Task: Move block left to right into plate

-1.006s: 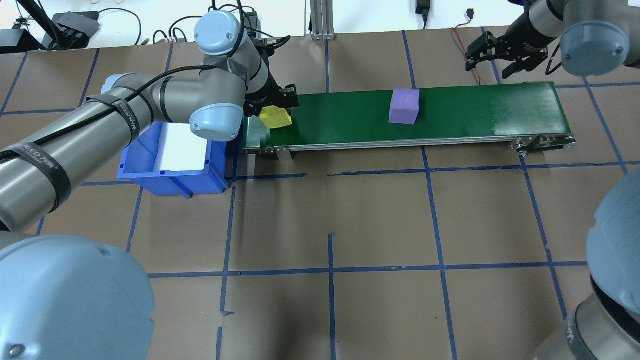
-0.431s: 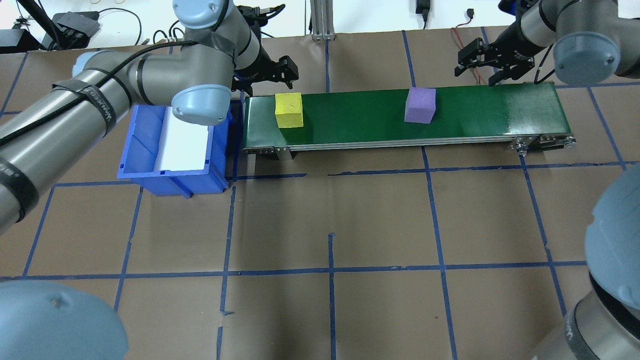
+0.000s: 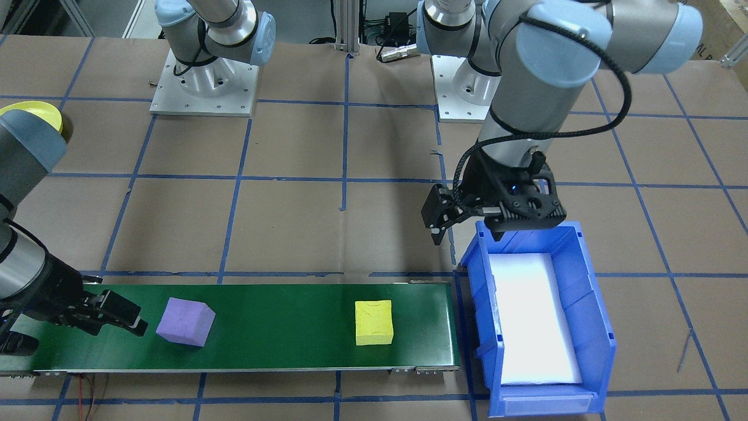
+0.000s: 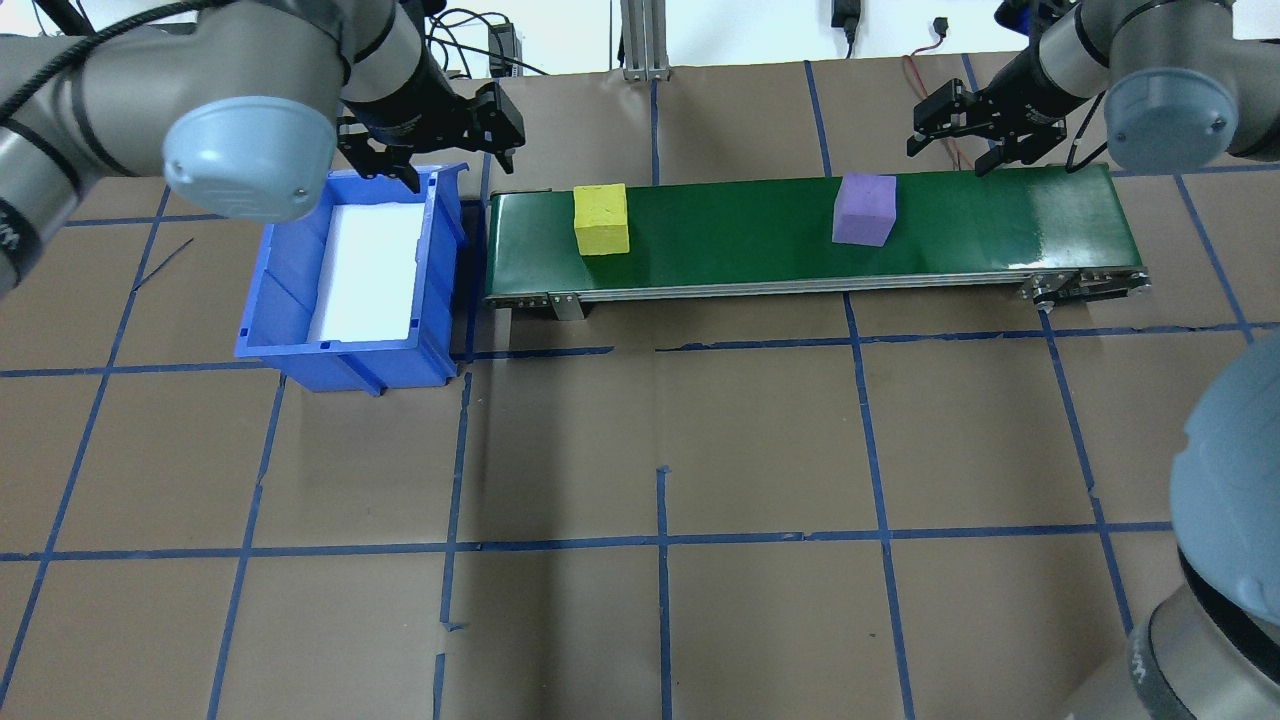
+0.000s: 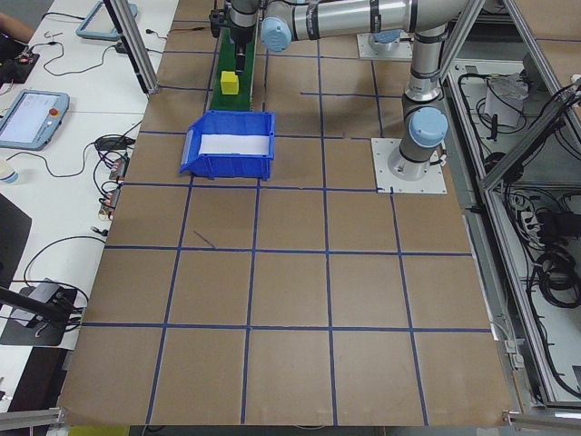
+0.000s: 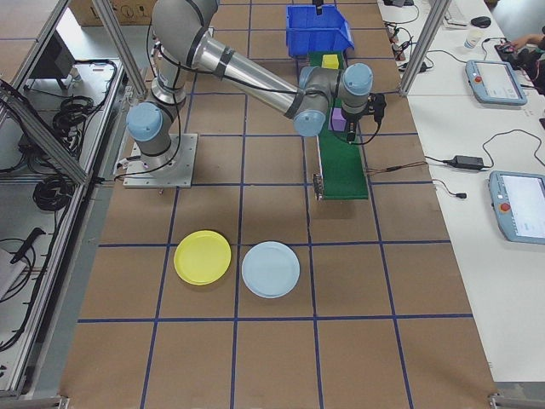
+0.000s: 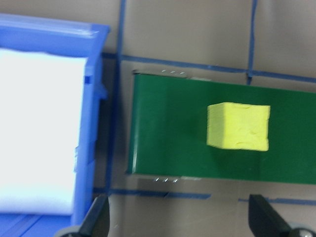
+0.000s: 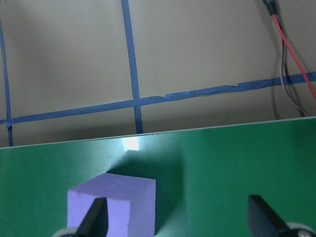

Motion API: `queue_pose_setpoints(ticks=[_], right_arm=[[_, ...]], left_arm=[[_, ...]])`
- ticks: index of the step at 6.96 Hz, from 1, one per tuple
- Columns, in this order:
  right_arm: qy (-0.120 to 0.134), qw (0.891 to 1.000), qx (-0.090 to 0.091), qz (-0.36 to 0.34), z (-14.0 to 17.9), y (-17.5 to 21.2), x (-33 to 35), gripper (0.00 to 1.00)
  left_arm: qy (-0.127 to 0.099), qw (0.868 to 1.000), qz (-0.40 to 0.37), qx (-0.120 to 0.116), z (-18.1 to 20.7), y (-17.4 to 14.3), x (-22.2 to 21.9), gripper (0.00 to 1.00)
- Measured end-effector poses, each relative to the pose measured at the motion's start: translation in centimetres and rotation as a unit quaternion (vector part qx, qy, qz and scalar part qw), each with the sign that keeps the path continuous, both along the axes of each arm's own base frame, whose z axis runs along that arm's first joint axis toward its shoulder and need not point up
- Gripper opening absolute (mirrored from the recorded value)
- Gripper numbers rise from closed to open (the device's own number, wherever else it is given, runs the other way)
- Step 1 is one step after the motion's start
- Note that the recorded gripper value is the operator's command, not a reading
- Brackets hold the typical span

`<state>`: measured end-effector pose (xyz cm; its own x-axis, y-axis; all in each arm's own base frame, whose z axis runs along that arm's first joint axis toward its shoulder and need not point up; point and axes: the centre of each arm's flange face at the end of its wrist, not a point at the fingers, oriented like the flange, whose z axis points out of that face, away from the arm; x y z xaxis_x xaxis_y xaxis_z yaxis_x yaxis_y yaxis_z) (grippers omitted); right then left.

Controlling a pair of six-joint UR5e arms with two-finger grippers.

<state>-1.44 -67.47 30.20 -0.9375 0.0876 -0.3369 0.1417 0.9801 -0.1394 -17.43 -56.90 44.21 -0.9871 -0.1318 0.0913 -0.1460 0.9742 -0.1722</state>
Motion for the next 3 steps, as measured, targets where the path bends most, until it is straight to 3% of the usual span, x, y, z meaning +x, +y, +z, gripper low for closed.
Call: queue_pose_setpoints(ticks=[3], right_arm=[[-0.001,1.000,0.008,0.003,-0.8,0.3,0.4,1.00]], left_arm=[[-0.009,0.999,0.024,0.028,3.7,3.9,2.7,1.00]])
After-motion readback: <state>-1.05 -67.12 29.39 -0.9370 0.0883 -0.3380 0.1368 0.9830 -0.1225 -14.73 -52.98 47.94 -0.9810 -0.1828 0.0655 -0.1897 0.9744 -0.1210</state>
